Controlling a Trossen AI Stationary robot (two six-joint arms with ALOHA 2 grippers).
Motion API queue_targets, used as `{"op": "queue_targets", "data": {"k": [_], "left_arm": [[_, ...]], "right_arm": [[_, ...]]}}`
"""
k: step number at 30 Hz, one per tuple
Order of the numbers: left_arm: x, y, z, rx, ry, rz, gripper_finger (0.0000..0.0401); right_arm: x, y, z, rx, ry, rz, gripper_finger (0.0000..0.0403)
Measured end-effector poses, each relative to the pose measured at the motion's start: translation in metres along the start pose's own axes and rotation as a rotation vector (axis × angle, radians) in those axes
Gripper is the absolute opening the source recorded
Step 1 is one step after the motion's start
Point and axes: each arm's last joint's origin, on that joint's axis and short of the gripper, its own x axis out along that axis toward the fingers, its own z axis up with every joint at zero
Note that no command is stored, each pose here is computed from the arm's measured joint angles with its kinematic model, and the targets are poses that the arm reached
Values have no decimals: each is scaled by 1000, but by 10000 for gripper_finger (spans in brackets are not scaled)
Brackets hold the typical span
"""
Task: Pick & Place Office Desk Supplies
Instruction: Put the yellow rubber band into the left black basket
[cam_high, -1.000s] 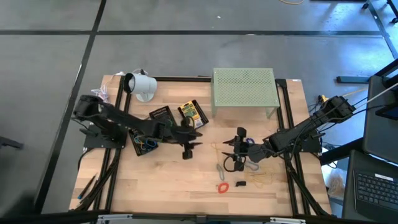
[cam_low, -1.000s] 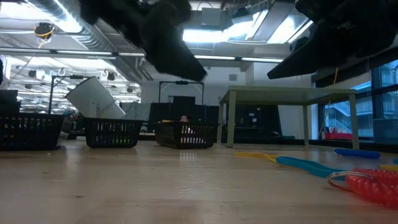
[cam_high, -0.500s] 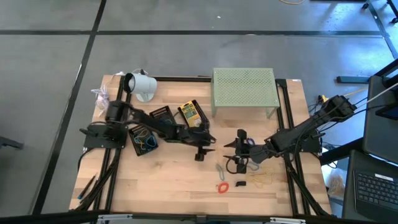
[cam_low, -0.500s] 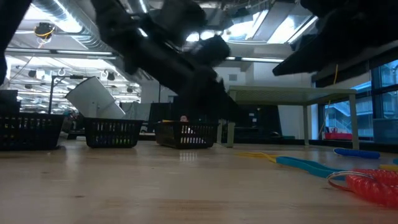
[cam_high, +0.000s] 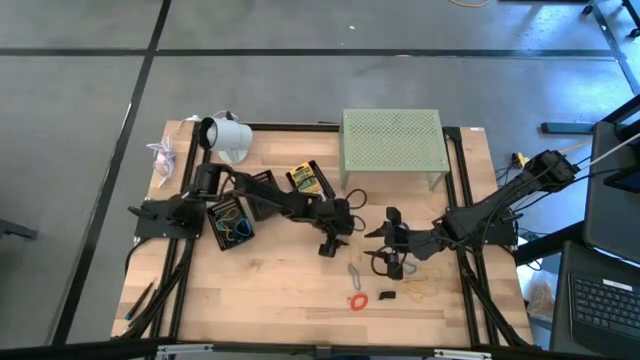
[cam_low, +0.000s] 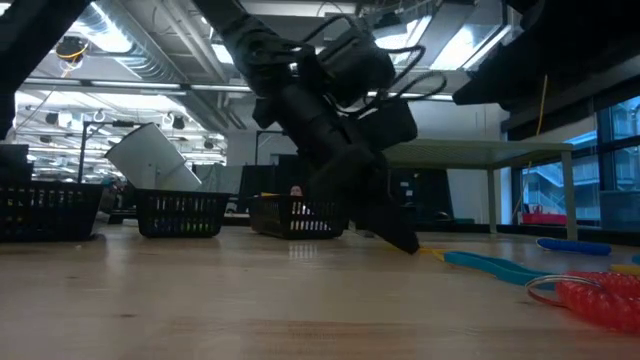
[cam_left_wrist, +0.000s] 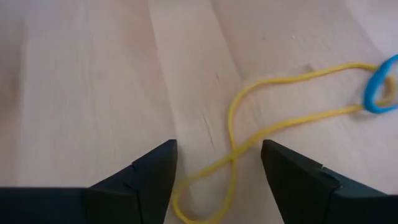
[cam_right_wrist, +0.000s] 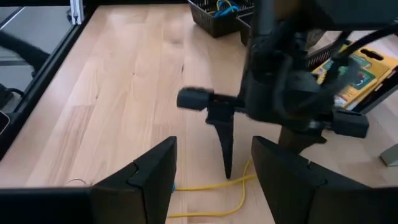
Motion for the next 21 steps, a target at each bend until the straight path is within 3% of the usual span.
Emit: {"op": "queue_targets", "data": {"k": [5,10,18,21], "left_arm": [[-1,4,-6,-66,48,-62,195],[-1,0,-5,-60,54,-57,128],[0,-11,-3,96,51,-45,13],[-5,-14,1,91,53,-21,5]], "right_arm": [[0,0,0,-1,5,-1,210],[0,0,-1,-5,5,-2,210],[0,0,-1,-7,7,-3,210],[0,-1,-1,-13,14,-5,210]]}}
